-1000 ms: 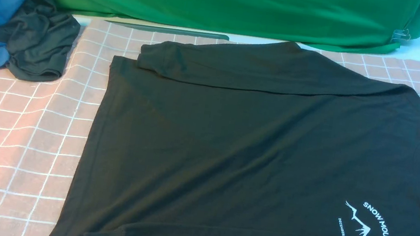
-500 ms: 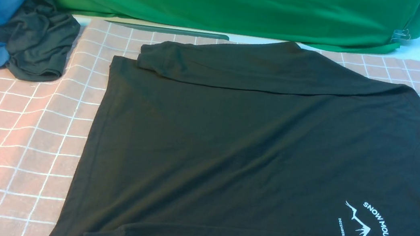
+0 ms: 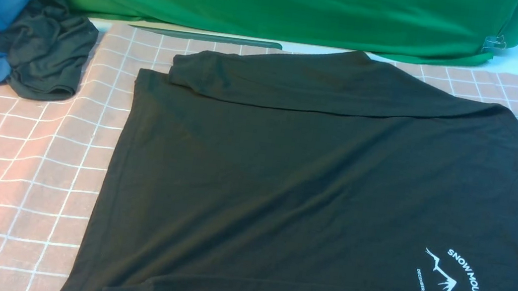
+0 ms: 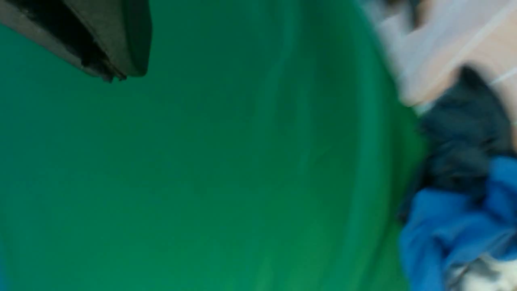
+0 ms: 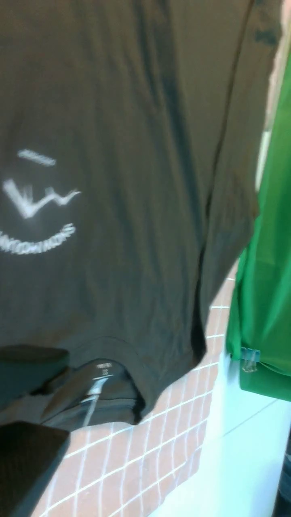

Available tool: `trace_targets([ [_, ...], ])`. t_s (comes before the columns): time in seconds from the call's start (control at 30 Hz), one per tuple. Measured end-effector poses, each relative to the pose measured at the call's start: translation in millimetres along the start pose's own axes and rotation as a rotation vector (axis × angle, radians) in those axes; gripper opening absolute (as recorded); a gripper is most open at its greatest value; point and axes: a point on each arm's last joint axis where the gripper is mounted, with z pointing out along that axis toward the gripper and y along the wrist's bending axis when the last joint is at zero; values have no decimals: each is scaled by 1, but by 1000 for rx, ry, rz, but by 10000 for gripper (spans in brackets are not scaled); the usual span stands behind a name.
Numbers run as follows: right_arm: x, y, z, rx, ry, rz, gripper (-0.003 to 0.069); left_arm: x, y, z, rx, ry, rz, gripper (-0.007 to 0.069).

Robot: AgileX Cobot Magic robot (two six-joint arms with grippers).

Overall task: Fold a long-sleeved shirt over a pink coffee tablecloth.
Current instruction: 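Grasp the left edge of the dark T-shirt lying flat on the table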

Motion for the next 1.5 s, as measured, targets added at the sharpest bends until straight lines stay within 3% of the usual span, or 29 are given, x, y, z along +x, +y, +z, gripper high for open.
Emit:
trace_targets([
  [0.07,-13,1,-1,-37,-144,249,247,-8,-9,0,90,-74,-126,14],
  [0.1,-16,1,-1,-42,-168,271,247,-9,-11,0,96,-76,-132,14],
  [0.17,-28,1,-5,-95,-307,530,247,-17,-38,4,158,-48,-136,14],
  [0.27,-37,0,-8,-138,-403,647,247,-23,-69,15,112,58,-70,14],
  [0.4,-40,-1,-9,-155,-438,682,247,-23,-92,40,-119,264,90,14],
  [0.5,-42,-1,-11,-167,-463,706,247,-13,-96,72,-342,542,308,14],
  [0.63,-50,-1,-13,-184,-465,723,229,15,-80,104,-476,928,447,14],
  [0.73,-76,0,-20,-184,-372,672,148,38,-55,118,-564,1158,445,13],
  [0.83,-112,2,-23,-175,-226,487,50,62,-28,126,-648,1361,460,13],
  [1.03,-165,14,4,-238,159,150,39,123,-8,112,-711,1668,639,13],
  [1.2,-163,27,27,-302,343,18,39,150,-5,97,-785,1704,831,13],
  [1.5,-163,33,30,-351,342,-7,39,169,12,99,-792,1707,928,49],
])
